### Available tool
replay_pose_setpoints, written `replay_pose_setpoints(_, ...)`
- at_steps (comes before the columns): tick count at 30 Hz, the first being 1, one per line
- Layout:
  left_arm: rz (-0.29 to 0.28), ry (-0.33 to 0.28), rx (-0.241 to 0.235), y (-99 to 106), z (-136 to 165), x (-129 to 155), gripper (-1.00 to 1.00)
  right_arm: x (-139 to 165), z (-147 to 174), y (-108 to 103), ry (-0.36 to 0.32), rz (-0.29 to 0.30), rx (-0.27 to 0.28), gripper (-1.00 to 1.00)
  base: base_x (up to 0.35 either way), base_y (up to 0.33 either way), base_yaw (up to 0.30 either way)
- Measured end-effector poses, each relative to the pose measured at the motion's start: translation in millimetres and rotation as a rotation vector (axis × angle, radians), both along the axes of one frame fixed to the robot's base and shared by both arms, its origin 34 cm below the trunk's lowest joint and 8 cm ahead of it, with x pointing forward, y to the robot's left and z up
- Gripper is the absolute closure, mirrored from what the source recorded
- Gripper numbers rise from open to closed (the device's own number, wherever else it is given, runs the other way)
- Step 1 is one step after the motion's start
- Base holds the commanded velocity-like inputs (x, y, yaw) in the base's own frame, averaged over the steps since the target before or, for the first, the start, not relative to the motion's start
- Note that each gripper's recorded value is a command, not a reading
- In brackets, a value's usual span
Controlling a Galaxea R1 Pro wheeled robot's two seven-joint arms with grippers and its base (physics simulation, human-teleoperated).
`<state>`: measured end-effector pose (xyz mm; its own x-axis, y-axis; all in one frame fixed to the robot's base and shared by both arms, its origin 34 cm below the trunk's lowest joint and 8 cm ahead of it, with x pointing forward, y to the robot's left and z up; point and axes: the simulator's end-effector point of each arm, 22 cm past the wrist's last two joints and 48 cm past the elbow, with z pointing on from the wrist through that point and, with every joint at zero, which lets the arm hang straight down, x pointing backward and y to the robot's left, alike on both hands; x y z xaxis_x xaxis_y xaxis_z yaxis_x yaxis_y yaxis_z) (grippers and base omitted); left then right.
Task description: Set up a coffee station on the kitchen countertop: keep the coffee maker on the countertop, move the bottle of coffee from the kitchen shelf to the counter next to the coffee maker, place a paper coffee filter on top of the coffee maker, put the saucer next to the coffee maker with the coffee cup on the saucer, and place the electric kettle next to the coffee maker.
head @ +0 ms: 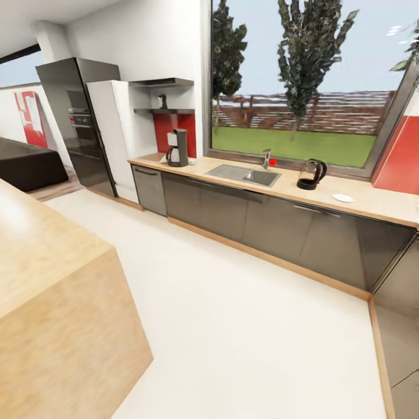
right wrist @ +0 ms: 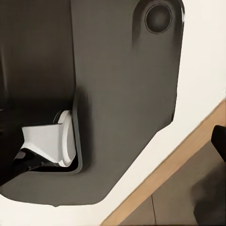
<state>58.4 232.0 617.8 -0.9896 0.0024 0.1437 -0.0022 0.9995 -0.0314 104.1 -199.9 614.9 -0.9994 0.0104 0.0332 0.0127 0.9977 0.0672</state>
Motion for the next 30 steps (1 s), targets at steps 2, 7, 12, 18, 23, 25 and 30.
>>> replay_pose_setpoints(2, 0.0, 0.001, 0.0, 0, 1, -1, -1.0, -1, 1, 0, 0.0, 0.0, 0.0, -1.0, 0.0, 0.0, -0.085)
replay_pose_setpoints(7, -0.001, 0.002, 0.001, 1, 3, -2, -1.0, -2, 3, 0, 0.001, 0.003, 0.001, -1.0, 0.0, 0.0, -0.02)
replay_pose_setpoints(12, -0.004, 0.003, 0.002, 2, 3, -3, -1.0, -1, 3, 2, 0.0, 0.002, 0.003, -1.0, 0.0, 0.0, -0.002)
replay_pose_setpoints(18, -0.01, 0.0, 0.001, 2, 3, -2, -1.0, -1, 3, 3, 0.0, 0.0, 0.004, -1.0, 0.0, 0.0, 0.0)
replay_pose_setpoints(23, -0.016, -0.005, 0.0, 2, 2, 0, -1.0, 0, 3, 1, -0.003, -0.003, 0.001, -1.0, 0.12, -0.06, 0.0)
replay_pose_setpoints(25, -0.016, -0.006, 0.001, 3, 2, 1, -1.0, 2, 2, 0, -0.008, -0.003, 0.0, -1.0, 0.254, -0.161, 0.0)
replay_pose_setpoints(30, -0.016, -0.007, 0.001, 2, 2, 1, -1.0, 8, 2, 0, -0.021, -0.004, -0.001, -1.0, 0.277, -0.192, 0.0)
